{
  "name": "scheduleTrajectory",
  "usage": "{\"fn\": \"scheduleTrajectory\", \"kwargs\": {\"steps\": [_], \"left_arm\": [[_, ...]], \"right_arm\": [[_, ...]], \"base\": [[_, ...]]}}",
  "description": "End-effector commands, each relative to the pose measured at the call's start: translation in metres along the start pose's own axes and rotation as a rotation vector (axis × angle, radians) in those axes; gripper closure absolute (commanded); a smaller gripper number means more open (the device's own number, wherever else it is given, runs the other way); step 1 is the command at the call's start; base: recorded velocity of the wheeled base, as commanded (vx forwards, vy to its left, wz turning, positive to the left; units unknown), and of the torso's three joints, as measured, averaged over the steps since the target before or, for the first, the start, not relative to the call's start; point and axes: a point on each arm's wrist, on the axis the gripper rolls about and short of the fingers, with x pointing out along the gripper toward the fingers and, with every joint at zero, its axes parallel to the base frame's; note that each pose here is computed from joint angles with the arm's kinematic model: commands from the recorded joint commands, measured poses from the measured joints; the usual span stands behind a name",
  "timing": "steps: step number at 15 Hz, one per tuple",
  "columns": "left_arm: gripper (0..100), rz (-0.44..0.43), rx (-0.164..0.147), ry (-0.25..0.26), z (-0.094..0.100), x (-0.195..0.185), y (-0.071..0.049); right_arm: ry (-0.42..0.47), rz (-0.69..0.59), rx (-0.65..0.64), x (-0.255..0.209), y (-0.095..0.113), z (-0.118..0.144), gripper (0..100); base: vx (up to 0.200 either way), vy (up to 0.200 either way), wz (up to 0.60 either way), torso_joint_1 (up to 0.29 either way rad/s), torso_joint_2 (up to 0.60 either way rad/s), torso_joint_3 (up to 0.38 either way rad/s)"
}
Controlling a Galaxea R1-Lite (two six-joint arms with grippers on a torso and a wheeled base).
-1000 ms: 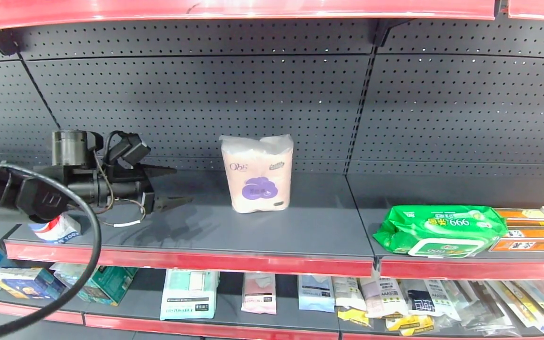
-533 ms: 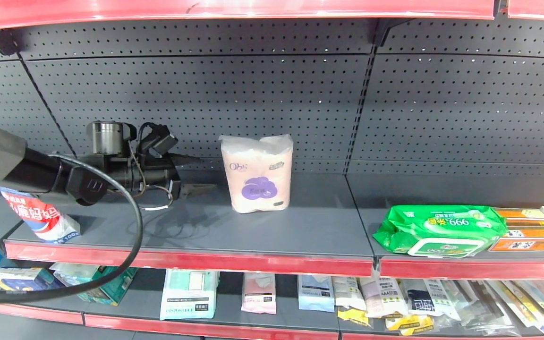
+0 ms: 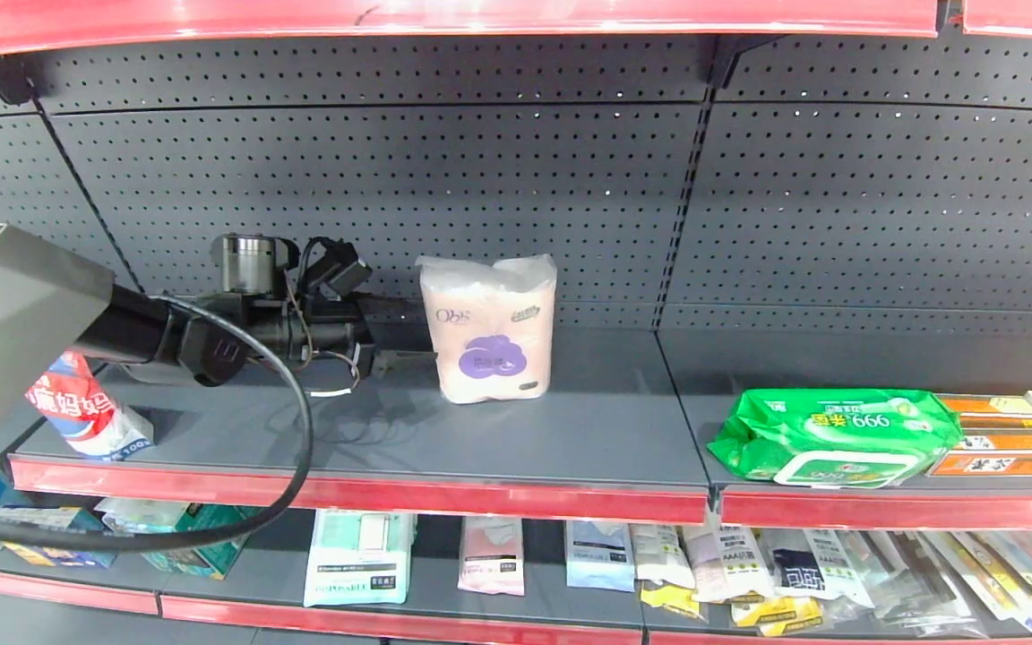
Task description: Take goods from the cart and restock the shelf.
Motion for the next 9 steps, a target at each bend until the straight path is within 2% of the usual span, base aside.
{"fn": "scheduleTrajectory", "kwargs": {"steps": [1, 7, 9], "left_arm": [[0, -0.010, 0.001, 0.000, -0.004, 0.010, 0.003], [0, -0.028, 0.027, -0.026, -0.006, 0.038, 0.012], [0, -0.045, 0.015, -0.035, -0.002, 0.046, 0.008]], "right_arm": [[0.006, 0.002, 0.000, 0.001, 0.000, -0.001, 100], [0.019, 0.005, -0.014, 0.002, 0.001, -0.005, 100], [0.023, 0.007, -0.014, 0.003, 0.001, -0.005, 100]], "base": [[0.000, 0.000, 0.00, 0.000, 0.00, 0.000], [0.000, 0.000, 0.00, 0.000, 0.00, 0.000], [0.000, 0.000, 0.00, 0.000, 0.00, 0.000]]}}
